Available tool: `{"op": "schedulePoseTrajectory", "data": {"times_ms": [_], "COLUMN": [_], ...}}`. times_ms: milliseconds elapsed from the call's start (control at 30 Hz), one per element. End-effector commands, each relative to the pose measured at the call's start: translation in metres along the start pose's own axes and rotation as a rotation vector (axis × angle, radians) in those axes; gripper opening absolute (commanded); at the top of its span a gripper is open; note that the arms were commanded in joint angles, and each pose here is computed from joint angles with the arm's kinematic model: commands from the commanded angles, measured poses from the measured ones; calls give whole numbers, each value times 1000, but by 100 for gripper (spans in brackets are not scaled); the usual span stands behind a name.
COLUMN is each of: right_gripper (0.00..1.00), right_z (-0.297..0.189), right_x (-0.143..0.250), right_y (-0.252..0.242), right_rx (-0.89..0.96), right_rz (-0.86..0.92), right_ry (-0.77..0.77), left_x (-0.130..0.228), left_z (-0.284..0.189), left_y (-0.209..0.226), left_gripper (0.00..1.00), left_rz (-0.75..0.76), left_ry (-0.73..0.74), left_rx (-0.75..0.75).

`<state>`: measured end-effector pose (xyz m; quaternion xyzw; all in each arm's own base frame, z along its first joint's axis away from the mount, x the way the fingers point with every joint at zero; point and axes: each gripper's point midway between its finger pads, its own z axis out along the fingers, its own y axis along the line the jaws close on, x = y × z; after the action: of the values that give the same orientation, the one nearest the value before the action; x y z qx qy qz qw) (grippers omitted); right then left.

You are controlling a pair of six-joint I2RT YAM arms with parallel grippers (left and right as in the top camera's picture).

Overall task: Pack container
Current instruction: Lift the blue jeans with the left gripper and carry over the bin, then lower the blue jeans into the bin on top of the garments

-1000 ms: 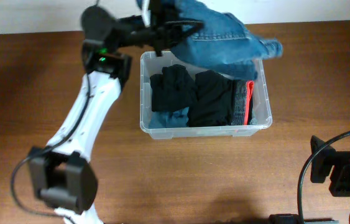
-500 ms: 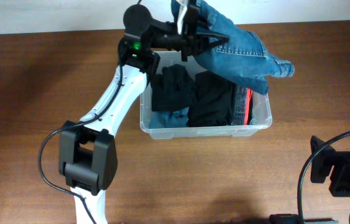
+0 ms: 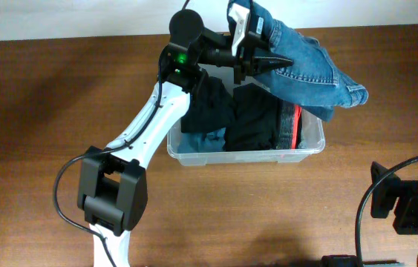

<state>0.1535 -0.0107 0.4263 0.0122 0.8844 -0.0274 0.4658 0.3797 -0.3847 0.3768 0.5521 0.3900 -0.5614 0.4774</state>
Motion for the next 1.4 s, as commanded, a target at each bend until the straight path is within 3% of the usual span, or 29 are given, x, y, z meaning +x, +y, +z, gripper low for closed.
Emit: {"op": "schedulePoseTrajectory", "data": {"times_ms": [0,300,500,967,1367], "right_gripper": [99,98,99,99,98], "right_z": [0,0,0,0,0], "right_x": [-1,-1,-1,-1,-1], "right_y": [-3,-3,-3,-3,-3], "right_rx": [17,17,17,17,17], "right_rz": [9,9,9,9,9], "right_ry": [-2,-2,-2,-2,-2], "left_x": [-11,41,62,71,92], "left_z": [-1,0,-3,-58,-64], "left_y": [12,31,21,25,26], "left_gripper": [1,0,1,1,1], "left_rz": [186,118,19,-367,-601], "left_ry": [-21,5,42,87,103], "left_rx": [-43,-44,39,56,33]}}
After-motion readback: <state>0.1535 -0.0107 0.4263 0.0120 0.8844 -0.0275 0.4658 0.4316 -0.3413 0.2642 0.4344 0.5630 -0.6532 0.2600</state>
